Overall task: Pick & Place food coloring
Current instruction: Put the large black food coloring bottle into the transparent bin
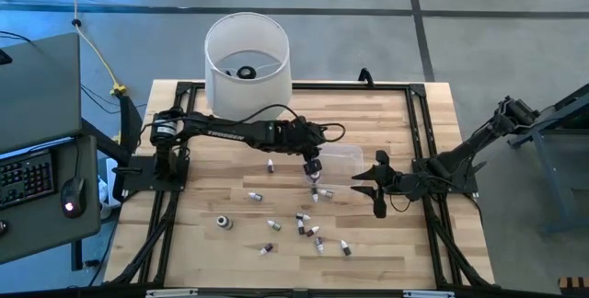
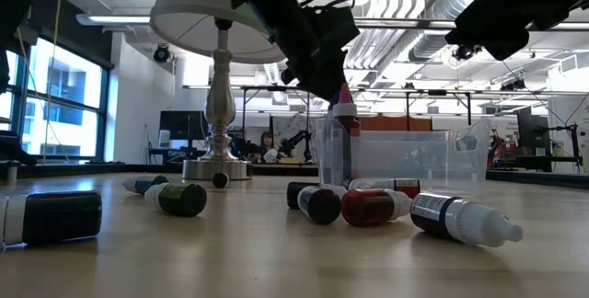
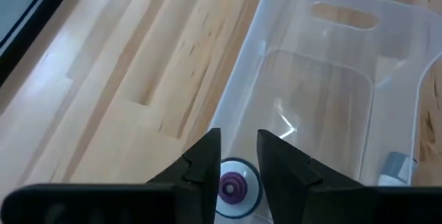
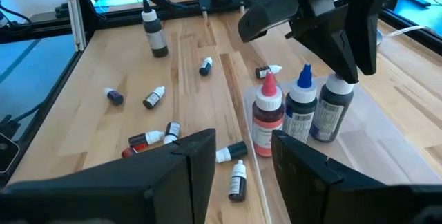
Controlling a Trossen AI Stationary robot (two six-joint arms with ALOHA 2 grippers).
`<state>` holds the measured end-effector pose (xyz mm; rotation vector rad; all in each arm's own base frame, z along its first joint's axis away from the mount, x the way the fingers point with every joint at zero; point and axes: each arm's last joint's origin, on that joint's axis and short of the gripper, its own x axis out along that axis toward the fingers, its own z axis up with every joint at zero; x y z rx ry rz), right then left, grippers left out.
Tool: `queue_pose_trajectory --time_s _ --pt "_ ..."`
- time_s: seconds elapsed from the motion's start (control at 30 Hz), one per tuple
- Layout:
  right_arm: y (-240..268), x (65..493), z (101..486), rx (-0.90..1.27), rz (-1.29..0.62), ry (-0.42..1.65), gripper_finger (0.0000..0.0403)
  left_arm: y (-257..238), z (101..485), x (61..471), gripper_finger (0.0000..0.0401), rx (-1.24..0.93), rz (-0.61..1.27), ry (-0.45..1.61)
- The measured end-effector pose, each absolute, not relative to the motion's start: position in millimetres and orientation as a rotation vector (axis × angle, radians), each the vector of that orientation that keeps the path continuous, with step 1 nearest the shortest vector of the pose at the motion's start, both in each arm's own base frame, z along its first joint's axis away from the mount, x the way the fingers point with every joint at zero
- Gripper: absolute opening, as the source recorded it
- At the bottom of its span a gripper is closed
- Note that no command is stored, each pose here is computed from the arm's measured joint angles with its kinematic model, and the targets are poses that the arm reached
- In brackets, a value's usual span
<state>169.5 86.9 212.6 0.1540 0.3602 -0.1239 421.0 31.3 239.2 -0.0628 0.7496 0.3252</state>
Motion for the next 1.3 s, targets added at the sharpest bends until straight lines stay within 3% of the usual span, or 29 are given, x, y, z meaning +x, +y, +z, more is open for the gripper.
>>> queue_pose_trajectory --time_s 0.27,0.63,0.8,0.97,1.13,1.3 --pt "87 169 213 0.152 -0.132 0.357 0.0133 30 252 423 0.0099 -0.071 0.304 0.745" --pt "86 170 213 0.14 -0.146 0.35 0.0133 -5 362 407 0.0099 -0.116 0.036 0.817" --pt "87 170 213 0.184 -0.127 0.356 0.0133 -53 408 361 0.0099 0.008 0.009 0.842" --pt "91 174 213 0.201 -0.081 0.349 0.0133 -94 431 301 0.0099 0.128 0.148 0.841" --pt "101 196 209 0.111 -0.005 0.257 0.0133 -119 420 241 0.0099 0.204 0.266 0.817" --pt "112 232 208 0.035 0.152 0.064 0.0135 -121 378 194 0.0099 0.134 0.302 0.769"
